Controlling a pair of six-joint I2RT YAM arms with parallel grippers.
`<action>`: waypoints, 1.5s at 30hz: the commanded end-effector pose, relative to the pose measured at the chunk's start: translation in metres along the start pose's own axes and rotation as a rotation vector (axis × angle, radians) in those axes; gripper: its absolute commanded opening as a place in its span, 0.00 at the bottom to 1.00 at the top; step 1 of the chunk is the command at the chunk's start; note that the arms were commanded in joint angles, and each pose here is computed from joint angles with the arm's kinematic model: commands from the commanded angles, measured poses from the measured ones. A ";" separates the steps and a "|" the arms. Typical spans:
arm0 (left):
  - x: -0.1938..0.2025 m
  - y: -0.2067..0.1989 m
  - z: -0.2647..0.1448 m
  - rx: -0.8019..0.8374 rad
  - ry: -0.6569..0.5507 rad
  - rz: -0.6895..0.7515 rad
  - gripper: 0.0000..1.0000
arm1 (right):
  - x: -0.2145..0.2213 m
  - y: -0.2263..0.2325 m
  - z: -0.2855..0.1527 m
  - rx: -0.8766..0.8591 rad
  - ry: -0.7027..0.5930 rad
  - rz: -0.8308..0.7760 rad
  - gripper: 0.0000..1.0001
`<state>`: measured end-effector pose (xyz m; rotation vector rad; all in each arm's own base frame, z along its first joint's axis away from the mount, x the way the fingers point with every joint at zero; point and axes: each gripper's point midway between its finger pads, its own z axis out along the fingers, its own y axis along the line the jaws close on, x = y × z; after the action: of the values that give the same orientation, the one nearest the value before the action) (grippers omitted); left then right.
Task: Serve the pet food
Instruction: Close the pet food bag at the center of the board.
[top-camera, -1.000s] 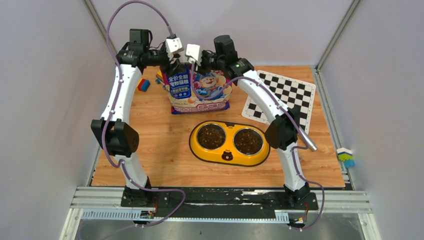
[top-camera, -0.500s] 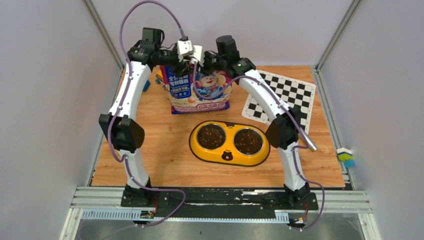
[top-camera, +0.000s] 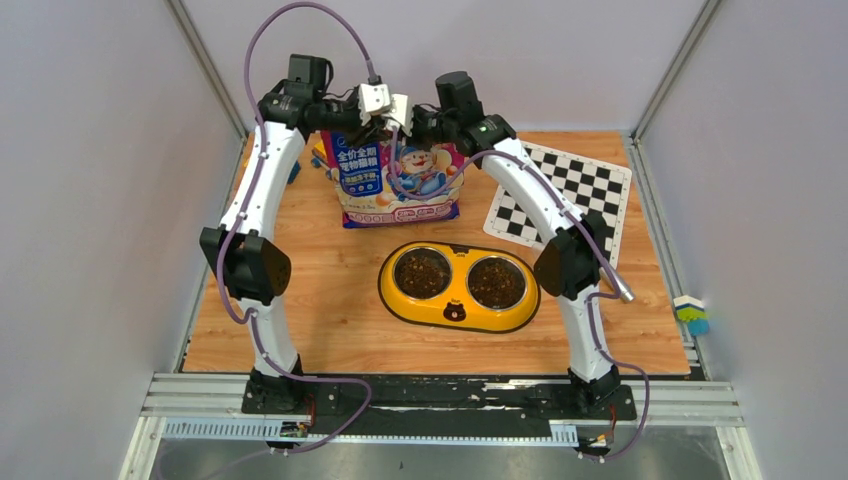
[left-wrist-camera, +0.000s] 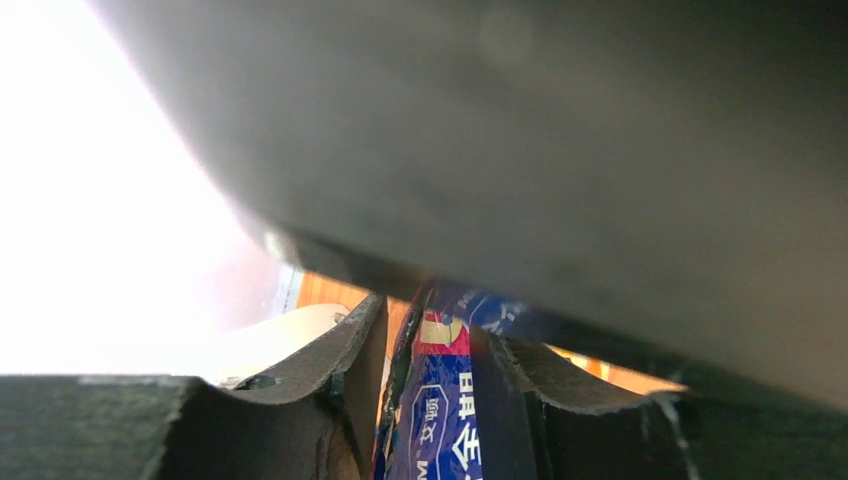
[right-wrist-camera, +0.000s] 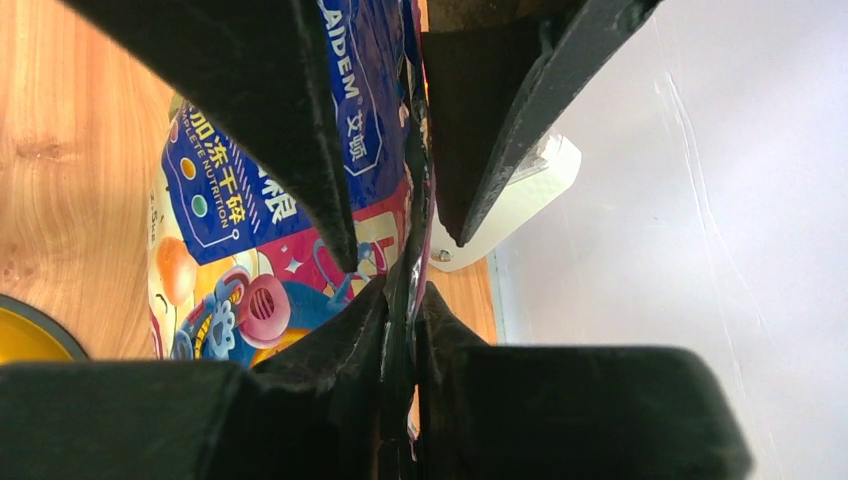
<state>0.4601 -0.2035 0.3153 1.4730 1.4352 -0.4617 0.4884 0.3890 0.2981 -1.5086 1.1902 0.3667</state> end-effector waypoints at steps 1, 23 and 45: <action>0.015 0.001 0.006 0.004 0.058 0.004 0.42 | -0.042 -0.031 -0.036 0.086 -0.057 -0.102 0.13; 0.028 -0.003 0.008 0.009 0.110 0.016 0.61 | -0.050 -0.049 -0.058 0.133 -0.070 -0.104 0.56; 0.035 0.007 0.013 -0.024 0.125 0.003 0.42 | -0.031 -0.027 -0.079 0.011 -0.047 -0.091 0.60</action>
<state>0.4771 -0.1949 0.2807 1.5243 1.5239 -0.3673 0.4936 0.3353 0.3437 -1.4831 1.1467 0.2837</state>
